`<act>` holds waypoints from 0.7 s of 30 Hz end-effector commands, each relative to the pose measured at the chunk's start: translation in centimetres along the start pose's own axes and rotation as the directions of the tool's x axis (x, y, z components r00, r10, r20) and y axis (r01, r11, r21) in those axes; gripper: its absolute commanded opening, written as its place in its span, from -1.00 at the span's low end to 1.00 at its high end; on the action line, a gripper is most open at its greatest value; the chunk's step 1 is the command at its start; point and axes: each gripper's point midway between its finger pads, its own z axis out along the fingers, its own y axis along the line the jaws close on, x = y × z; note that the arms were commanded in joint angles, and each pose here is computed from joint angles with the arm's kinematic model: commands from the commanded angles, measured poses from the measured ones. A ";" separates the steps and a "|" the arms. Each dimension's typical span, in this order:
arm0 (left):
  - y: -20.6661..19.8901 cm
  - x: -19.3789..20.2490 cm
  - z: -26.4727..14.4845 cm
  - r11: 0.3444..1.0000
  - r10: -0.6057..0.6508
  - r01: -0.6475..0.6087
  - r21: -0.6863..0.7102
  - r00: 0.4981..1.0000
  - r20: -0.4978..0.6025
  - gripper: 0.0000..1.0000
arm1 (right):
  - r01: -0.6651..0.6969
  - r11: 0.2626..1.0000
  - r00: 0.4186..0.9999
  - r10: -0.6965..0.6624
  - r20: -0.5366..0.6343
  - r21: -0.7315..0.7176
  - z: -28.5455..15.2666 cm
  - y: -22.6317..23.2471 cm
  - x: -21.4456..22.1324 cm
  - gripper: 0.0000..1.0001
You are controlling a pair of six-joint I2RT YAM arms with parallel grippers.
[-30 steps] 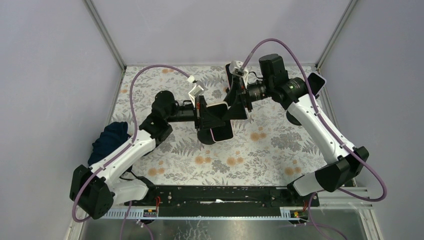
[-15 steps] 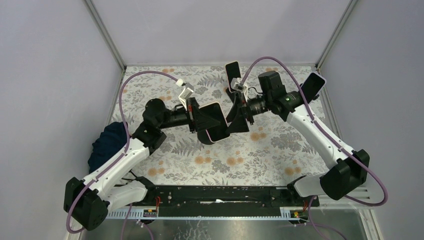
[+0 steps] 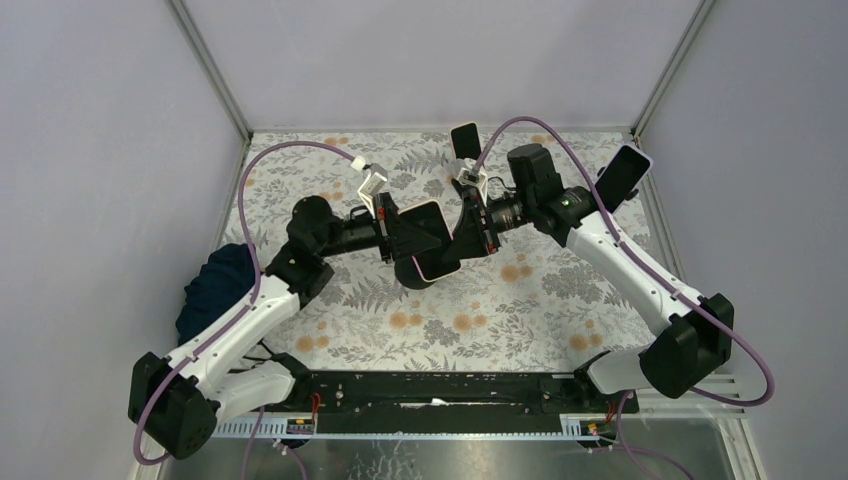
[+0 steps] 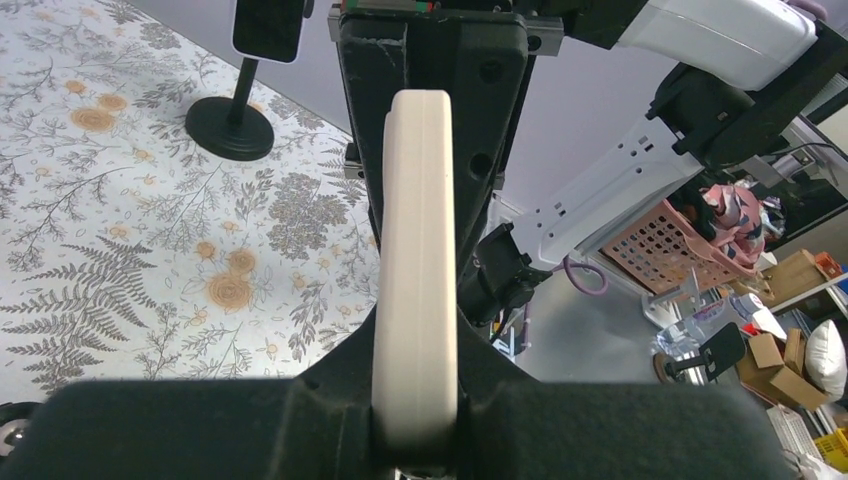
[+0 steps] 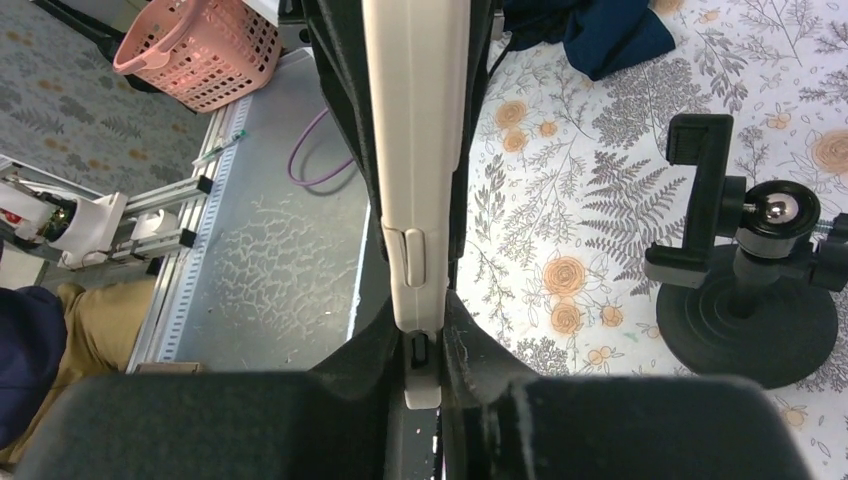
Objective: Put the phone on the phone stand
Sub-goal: Adjust the phone stand at the center of the board.
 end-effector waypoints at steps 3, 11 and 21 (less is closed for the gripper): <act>-1.2 -3.5 0.0 0.995 0.090 -0.093 0.028 0.993 0.075 -0.36 | 0.019 0.998 1.000 -0.018 0.014 -0.054 0.4 0.9 -0.5 -0.95; -1.5 -3.7 -0.5 0.994 0.088 -0.090 0.054 0.995 0.042 -0.09 | 0.025 0.998 1.000 -0.025 0.012 -0.064 0.4 1.1 -0.5 -1.00; -1.5 -2.4 -0.8 0.994 0.087 -0.084 0.068 0.996 -0.034 -0.08 | 0.044 0.997 0.999 -0.043 0.009 -0.056 0.2 1.2 -0.7 -1.00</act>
